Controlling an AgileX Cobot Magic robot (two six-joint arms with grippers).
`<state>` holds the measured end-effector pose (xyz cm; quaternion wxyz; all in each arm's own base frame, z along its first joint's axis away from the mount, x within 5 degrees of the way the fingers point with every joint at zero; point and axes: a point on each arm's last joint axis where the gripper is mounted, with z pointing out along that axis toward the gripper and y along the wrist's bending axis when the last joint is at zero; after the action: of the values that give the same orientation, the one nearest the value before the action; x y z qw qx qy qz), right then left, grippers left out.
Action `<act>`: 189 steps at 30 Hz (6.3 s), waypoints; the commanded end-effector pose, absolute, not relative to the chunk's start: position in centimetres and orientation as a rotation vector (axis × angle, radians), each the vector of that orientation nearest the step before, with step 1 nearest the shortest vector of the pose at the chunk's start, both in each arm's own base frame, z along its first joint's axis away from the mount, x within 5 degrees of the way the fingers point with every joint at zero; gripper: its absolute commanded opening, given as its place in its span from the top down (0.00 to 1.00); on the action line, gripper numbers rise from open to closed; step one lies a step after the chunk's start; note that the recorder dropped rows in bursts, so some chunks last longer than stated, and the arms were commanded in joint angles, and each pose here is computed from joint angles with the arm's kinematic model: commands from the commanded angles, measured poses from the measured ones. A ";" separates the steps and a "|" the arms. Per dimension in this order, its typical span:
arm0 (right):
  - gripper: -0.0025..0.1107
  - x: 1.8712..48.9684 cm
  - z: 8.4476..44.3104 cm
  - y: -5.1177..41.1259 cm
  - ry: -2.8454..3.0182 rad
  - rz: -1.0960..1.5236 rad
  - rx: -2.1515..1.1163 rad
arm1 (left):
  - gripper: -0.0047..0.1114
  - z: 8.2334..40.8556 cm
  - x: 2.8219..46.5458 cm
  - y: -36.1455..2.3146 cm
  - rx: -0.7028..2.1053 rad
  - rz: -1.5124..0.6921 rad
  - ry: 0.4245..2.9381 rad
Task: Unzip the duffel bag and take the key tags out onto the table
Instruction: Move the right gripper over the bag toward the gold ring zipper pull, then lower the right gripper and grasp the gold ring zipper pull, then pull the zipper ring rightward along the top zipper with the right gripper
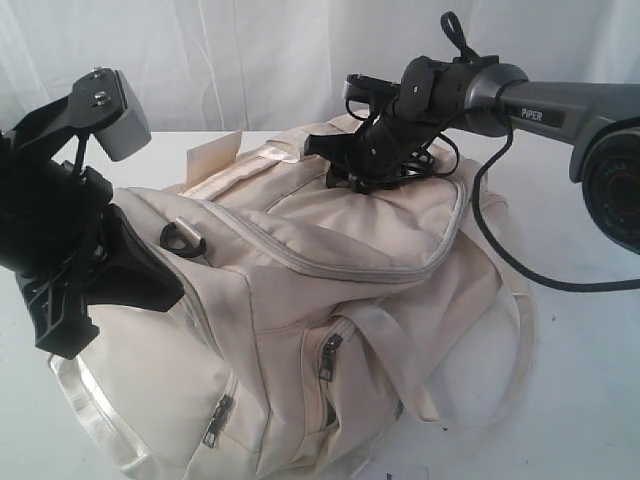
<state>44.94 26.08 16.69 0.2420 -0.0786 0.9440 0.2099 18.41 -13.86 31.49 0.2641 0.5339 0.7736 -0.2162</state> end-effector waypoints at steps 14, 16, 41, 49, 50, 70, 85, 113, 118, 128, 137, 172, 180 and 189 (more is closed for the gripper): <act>0.98 44.9 20.5 25.1 2.491 0.522 -0.257 | 0.96 31.8 18.0 -14.1 1.456 -0.623 2.082; 0.98 44.7 21.3 24.8 2.480 0.477 -0.294 | 0.96 31.8 18.0 -14.1 1.456 -0.623 2.082; 0.98 42.6 26.1 21.1 2.524 -0.004 -0.594 | 0.96 31.8 18.0 -14.1 1.460 -0.625 2.084; 0.98 42.1 27.4 19.8 2.528 -0.169 -0.643 | 0.96 31.8 18.0 -14.1 1.459 -0.628 2.084; 0.98 42.0 27.6 19.7 2.527 -0.185 -0.657 | 0.96 31.8 18.0 -14.1 1.459 -0.628 2.084; 0.98 41.7 27.6 19.7 2.556 -0.167 -0.648 | 0.96 31.8 17.9 -14.1 1.457 -0.634 2.084; 0.50 41.7 26.9 22.7 2.558 0.294 -0.503 | 0.96 31.8 17.9 -14.2 1.456 -0.636 2.084; 0.58 41.5 25.7 22.7 2.335 0.086 -1.218 | 0.96 31.9 17.8 -14.3 1.449 -0.667 2.085; 0.69 41.9 25.3 22.7 2.319 0.059 -1.211 | 0.96 31.9 17.8 -14.3 1.449 -0.667 2.085; 0.98 42.6 26.9 20.4 2.353 -0.247 -1.036 | 0.96 31.9 17.8 -14.3 1.451 -0.669 2.086; 0.98 41.7 28.1 19.6 2.409 -0.292 -1.022 | 0.96 31.9 17.7 -14.3 1.454 -0.671 2.087; 0.98 39.9 31.5 16.5 2.499 -0.578 -0.864 | 0.96 31.9 17.7 -14.3 1.452 -0.683 2.088; 0.98 38.9 33.8 16.0 2.461 -0.555 -0.826 | 0.96 31.9 17.7 -14.3 1.452 -0.683 2.088; 0.98 37.8 35.5 15.9 2.454 -0.455 -0.786 | 0.96 31.9 17.7 -14.3 1.452 -0.683 2.088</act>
<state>38.24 16.79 34.63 0.2614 -0.3016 0.9030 -0.1589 18.10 -14.05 31.59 0.2559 0.5299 0.7729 -0.2374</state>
